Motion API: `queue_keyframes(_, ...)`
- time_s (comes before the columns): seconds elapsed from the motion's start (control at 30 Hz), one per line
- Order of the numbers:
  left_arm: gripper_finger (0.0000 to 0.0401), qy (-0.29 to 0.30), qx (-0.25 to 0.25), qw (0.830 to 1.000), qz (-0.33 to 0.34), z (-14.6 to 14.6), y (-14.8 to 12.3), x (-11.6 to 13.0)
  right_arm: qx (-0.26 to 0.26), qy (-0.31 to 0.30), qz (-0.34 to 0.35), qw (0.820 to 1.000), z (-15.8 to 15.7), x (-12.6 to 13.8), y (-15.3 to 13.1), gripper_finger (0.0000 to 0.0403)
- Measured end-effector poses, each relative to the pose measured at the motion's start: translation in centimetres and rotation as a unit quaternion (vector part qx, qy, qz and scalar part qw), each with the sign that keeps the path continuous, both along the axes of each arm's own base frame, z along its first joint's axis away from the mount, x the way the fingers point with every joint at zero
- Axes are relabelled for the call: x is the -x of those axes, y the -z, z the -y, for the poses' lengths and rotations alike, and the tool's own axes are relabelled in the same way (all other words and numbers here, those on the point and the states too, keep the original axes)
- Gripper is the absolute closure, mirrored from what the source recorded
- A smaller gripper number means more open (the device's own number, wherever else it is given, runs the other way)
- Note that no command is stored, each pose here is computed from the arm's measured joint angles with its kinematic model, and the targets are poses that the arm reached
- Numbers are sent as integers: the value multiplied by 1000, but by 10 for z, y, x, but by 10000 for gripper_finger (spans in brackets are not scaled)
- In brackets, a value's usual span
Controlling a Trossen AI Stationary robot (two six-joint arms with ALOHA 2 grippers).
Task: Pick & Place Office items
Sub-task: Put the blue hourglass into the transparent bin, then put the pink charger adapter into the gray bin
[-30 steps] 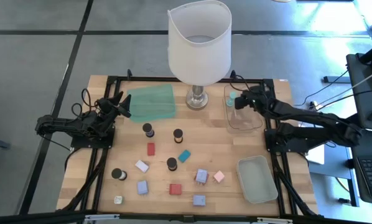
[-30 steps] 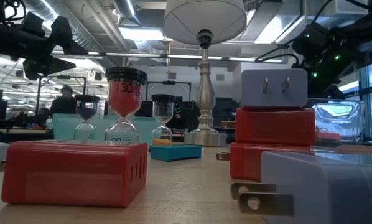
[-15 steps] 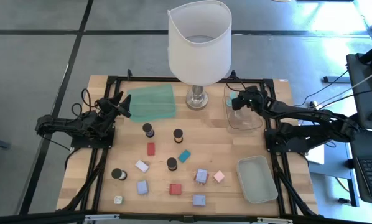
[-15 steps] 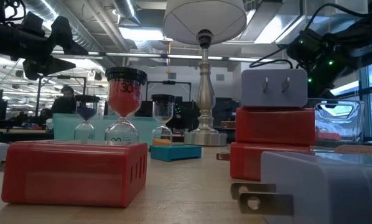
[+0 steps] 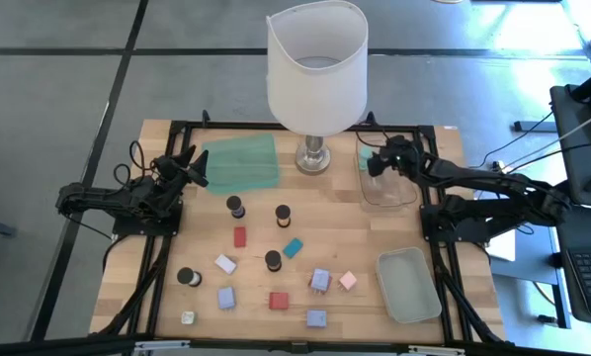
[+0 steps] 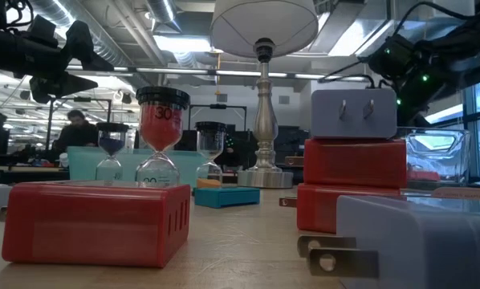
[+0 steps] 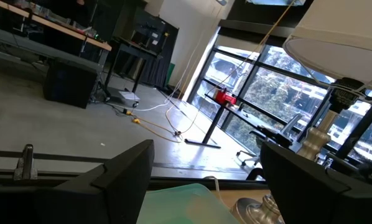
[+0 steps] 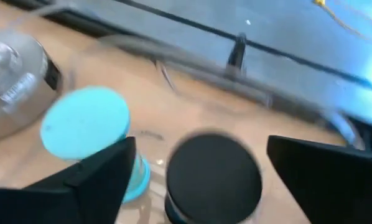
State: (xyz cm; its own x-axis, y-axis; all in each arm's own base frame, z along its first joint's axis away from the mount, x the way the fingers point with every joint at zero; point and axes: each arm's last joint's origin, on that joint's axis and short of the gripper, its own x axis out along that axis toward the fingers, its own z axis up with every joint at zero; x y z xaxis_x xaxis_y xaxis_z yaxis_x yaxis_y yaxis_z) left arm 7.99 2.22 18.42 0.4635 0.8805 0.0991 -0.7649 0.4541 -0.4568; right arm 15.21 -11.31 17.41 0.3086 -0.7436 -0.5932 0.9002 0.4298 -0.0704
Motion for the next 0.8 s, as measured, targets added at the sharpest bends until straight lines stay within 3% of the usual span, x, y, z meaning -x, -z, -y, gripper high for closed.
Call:
queue_keyframes(0.1,111,0,0,1000,0,0,0,0,8,-2,9,1000,2,-4,-22,7)
queue_keyframes(0.2,111,0,0,1000,0,0,0,0,10,-14,15,1000,3,-6,-49,15)
queue_keyframes(0.5,111,0,0,1000,0,0,0,0,-40,-127,20,991,-2,-9,-95,25)
queue_keyframes(0.7,111,0,0,1000,0,0,0,0,-114,-247,82,959,-11,-16,-97,29)
queue_keyframes(0.8,111,0,0,1000,0,0,0,0,-126,-302,97,940,-19,-23,-99,31)
